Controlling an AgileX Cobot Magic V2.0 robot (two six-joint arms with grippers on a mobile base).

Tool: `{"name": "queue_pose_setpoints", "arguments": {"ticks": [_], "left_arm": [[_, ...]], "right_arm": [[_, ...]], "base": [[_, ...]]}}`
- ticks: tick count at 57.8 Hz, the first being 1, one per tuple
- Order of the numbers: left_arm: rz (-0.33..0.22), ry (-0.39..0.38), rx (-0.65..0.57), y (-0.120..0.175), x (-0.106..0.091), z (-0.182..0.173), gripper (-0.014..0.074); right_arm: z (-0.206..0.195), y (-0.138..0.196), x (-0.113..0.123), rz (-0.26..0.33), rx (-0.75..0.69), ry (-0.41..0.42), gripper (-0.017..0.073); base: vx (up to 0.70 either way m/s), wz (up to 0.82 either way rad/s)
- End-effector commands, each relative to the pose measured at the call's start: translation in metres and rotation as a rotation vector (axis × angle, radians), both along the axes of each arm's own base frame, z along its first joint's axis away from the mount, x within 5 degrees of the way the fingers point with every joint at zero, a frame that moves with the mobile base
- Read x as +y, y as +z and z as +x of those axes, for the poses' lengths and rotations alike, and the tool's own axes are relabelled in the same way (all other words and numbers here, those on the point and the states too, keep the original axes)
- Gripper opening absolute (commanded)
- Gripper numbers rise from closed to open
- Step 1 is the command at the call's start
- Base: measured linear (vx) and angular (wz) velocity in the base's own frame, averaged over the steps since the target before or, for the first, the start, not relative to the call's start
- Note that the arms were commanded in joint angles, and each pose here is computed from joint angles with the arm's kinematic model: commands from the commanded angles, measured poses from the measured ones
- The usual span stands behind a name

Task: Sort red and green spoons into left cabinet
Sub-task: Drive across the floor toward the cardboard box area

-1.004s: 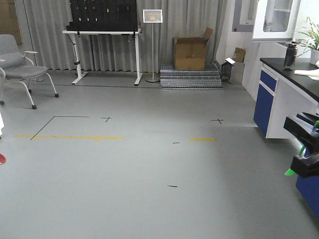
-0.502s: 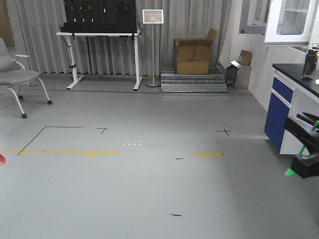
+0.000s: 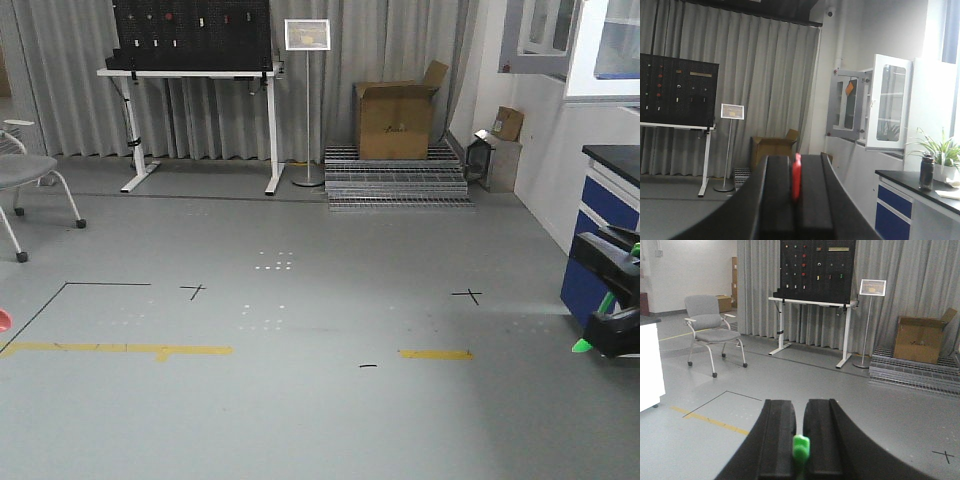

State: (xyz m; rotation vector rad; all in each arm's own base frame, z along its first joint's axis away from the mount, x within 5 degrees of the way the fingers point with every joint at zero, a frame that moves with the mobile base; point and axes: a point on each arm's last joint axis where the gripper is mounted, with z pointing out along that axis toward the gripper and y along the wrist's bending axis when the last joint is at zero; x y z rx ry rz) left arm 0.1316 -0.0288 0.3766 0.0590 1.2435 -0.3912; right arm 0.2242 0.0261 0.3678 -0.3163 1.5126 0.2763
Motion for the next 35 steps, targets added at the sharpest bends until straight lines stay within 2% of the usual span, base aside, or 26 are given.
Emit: {"name": "queue_pose_setpoints", "arguments": {"ticks": [1, 35], "left_arm": [[-0.032, -0.029, -0.093, 0.0166, -0.0013, -0.0054, -0.0006], [-0.032, -0.030, -0.093, 0.0167, -0.0013, -0.0054, -0.0006]], "right_arm": [[-0.0052, 0.0164, 0.0016, 0.026, -0.066, 0.024, -0.0009], [-0.0053, 0.0165, 0.0017, 0.026, -0.066, 0.025, -0.0009]], "base": [[0.60, -0.01], [0.62, 0.00]]}}
